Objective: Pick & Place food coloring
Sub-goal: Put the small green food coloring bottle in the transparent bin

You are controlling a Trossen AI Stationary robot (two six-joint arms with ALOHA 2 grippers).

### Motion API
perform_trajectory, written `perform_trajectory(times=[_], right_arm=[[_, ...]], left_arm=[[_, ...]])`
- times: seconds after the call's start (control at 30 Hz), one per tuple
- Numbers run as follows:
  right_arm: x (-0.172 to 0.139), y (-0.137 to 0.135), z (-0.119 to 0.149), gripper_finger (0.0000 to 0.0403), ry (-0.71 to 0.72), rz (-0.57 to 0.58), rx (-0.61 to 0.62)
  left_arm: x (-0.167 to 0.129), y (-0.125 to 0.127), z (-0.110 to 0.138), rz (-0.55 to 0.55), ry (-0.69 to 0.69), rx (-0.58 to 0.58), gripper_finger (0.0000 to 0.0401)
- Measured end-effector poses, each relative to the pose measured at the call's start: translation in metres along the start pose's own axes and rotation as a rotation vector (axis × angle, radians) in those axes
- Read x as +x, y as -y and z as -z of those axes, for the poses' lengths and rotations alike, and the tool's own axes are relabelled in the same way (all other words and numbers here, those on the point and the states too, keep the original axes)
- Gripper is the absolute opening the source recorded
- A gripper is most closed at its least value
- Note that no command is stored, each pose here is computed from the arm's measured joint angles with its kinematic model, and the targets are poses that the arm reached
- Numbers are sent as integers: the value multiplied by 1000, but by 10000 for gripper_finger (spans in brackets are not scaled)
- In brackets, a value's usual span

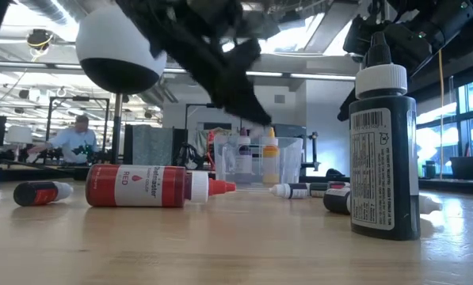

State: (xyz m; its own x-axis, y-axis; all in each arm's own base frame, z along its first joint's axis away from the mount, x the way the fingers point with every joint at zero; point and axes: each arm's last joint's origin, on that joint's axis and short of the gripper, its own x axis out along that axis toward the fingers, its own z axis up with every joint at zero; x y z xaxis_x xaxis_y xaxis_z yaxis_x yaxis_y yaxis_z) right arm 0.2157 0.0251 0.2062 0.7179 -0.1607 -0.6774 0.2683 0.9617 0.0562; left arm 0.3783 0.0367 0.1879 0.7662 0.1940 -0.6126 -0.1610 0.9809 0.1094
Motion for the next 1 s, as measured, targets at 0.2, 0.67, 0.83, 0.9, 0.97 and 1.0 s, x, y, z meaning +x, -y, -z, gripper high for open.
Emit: perform_trajectory(times=[0.2, 0.67, 0.83, 0.9, 0.97, 1.0], right_arm=[[0, 0, 0, 226, -3, 1, -3], [0, 0, 1, 226, -9, 4, -21], [0, 0, 1, 226, -9, 4, -4], [0, 0, 1, 226, -9, 3, -4], [0, 0, 1, 226, -9, 4, -4], [0, 0, 1, 226, -9, 3, -4]], left_arm=[[24, -3, 18, 36, -64, -10, 88], [24, 0, 19, 84, -66, -25, 89], [24, 0, 19, 118, -66, -26, 108], [24, 1, 19, 143, -68, -26, 118], [24, 2, 19, 149, -68, -25, 127], [24, 2, 19, 149, -69, -24, 131]])
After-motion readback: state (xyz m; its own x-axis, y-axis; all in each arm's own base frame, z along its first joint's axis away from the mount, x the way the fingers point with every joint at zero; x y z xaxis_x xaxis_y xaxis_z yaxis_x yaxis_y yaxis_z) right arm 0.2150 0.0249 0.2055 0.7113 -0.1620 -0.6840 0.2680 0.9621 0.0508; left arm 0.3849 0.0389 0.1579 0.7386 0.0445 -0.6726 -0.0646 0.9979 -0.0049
